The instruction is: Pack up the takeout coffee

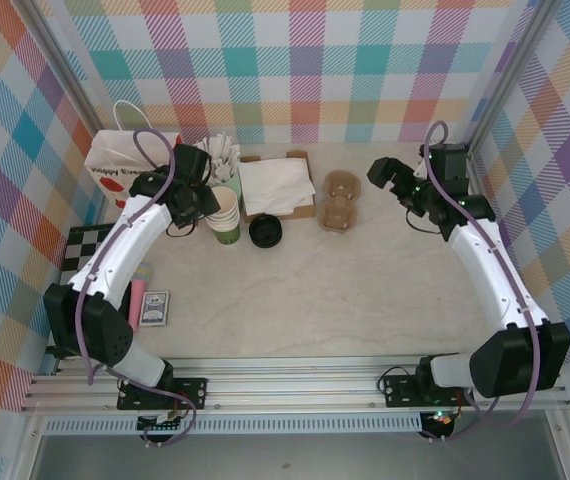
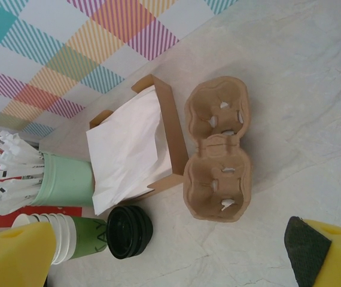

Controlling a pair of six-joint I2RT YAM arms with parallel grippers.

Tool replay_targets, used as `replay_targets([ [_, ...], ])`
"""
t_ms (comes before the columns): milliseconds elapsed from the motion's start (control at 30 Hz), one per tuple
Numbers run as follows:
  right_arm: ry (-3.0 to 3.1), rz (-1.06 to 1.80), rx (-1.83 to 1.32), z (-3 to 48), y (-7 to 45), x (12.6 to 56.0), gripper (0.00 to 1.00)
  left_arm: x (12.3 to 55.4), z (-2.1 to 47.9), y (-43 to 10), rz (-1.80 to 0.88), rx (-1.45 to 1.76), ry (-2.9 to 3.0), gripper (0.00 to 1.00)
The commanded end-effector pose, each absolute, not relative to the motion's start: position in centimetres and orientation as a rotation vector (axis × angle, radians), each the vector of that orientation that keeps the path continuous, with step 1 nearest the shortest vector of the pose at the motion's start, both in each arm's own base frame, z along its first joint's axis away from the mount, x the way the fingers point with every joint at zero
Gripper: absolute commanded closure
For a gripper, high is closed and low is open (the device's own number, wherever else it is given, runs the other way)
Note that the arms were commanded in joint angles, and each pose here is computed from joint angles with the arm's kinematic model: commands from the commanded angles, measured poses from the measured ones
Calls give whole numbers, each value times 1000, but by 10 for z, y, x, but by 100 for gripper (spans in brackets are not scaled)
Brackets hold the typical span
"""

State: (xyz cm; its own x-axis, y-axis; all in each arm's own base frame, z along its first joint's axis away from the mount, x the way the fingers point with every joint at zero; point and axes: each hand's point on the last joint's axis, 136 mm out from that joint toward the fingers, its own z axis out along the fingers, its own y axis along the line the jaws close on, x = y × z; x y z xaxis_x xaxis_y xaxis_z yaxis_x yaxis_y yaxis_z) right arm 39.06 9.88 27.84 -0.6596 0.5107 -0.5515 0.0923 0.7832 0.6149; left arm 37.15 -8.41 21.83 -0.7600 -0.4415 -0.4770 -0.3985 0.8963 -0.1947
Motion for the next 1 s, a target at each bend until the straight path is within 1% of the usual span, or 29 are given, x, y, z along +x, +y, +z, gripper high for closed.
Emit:
replay_targets([
  [0, 2225, 718, 475, 280, 98, 396, 0, 376, 217, -88, -97, -590, 2555, 45],
  [133, 2228, 709, 470, 282, 99, 405, 0, 384, 211, -90, -86, -598, 2560, 50],
  [367, 2265, 722, 497, 267, 102, 411, 0, 392, 204, -90, -42, -584, 2580, 62],
  [433, 2271, 717, 501, 266, 101, 412, 0, 393, 202, -91, -41, -581, 2586, 68],
  [600, 2267, 712, 505, 268, 100, 412, 0, 396, 195, -91, -25, -574, 2604, 69],
  [700, 2264, 711, 505, 269, 100, 411, 0, 397, 194, -92, -24, -566, 2611, 79],
  [867, 2264, 704, 522, 269, 98, 411, 0, 397, 195, -91, -14, -554, 2611, 83],
  [967, 2266, 706, 526, 268, 98, 412, 0, 396, 196, -90, -2, -546, 2615, 91],
])
